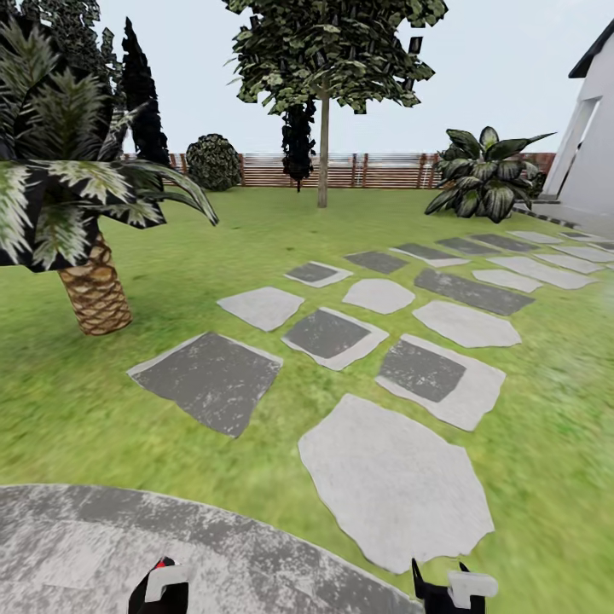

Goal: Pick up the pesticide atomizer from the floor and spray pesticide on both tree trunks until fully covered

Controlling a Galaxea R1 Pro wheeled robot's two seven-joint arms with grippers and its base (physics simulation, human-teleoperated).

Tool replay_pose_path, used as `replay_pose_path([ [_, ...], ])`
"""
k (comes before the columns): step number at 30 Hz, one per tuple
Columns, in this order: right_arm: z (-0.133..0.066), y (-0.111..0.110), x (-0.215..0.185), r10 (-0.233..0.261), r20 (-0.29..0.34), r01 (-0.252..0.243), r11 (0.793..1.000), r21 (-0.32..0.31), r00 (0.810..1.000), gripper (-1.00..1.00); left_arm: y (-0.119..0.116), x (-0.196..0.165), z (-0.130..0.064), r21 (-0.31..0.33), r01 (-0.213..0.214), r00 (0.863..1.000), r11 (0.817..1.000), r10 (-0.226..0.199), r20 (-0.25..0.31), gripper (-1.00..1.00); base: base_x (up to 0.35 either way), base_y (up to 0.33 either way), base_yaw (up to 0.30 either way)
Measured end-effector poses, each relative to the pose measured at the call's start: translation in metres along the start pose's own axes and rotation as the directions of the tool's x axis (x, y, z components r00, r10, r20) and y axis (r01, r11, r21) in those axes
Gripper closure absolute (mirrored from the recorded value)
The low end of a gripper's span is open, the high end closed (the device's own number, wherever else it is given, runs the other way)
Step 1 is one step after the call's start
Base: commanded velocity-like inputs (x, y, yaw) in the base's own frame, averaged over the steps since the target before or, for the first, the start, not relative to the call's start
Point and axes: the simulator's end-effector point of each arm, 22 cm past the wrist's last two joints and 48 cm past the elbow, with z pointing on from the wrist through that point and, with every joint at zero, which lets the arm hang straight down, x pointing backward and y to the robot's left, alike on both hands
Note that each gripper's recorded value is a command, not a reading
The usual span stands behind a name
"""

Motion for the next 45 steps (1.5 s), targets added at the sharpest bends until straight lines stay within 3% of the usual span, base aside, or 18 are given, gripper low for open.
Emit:
replay_pose_path([
  [45, 0.0001, 0.0003, -0.0004, -0.001, 0.001, 0.001, 1.0, -0.001, 1.0, -1.0, 0.0007, -0.0017, 0.0004, -0.001, 0.0, 1.0, 1.0, 0.0, 0.004, 1.0, 0.339, 0.0, 0.0],
])
